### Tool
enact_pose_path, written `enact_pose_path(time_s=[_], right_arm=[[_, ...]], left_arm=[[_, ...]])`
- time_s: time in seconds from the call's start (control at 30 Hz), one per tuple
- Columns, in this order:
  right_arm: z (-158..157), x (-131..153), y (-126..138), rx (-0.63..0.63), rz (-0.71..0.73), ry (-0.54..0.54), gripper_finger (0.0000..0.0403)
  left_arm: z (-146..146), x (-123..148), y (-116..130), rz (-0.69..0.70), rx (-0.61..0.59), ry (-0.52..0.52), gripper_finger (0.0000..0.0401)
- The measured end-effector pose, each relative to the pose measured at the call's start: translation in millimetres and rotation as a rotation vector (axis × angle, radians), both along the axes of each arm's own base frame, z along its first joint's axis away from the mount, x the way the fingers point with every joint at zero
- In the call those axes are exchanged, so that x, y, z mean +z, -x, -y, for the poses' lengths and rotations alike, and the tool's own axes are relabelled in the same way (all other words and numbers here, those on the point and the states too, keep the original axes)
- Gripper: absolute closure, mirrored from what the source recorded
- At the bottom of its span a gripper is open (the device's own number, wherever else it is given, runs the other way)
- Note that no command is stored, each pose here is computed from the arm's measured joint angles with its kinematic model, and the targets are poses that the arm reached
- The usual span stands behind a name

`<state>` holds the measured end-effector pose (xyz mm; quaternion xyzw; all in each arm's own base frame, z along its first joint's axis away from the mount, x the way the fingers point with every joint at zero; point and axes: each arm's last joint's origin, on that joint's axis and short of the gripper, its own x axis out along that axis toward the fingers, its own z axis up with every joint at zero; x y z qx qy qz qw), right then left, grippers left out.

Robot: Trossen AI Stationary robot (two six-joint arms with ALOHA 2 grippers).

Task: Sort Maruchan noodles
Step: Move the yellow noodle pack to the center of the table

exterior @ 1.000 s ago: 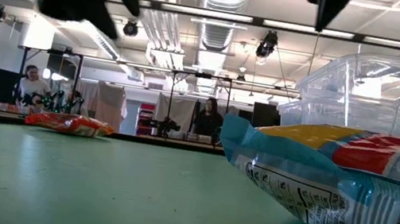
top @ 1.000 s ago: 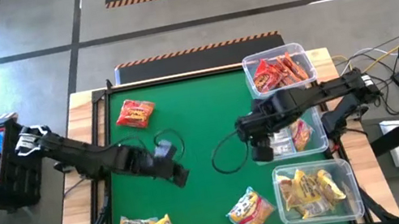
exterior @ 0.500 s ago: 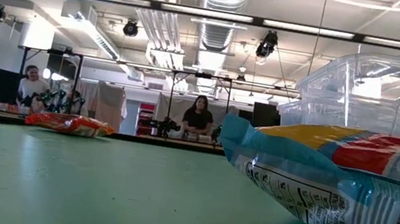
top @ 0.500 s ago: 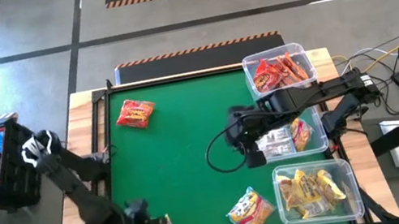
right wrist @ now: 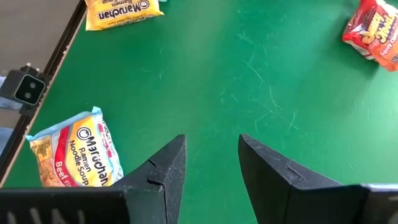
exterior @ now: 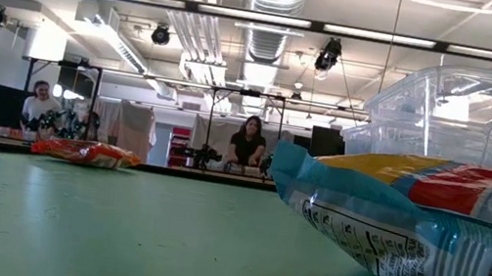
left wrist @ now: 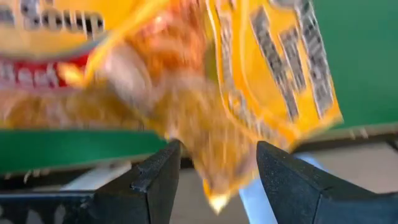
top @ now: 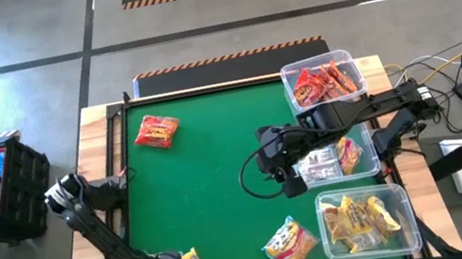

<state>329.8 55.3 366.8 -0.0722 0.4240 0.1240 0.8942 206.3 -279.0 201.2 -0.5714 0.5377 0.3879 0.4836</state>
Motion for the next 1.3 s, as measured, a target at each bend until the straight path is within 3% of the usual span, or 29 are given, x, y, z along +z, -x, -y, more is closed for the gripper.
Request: enact_pose_path(time_s=[0.33,0.67,0.87,1.3], right_arm=[[0.2,-1.1,1.2,-0.006,-0.017,-0.002,0.0266],[0.5,-4.2,3.0,-0.061,-0.061,-0.039,0.0266],[-0.6,-20.6,-7.3,-0.168,-0.019,-0.136,0.0266],[16.5,-105.2,-29.4,-0.419,0.235,-0.427,0.0266]], left_arm=[[-56.4,-30.8,-35.0,0.027,0.048,-0.166,0.0207],[-148.9,-37.9,-88.4,0.110,-0.006,-0.465,0.0207],[-180.1,-32.9,-106.8,0.178,-0.117,-0.495,0.0207],[-187.4,23.3,-82.6,0.329,-0.289,-0.502,0.0207]])
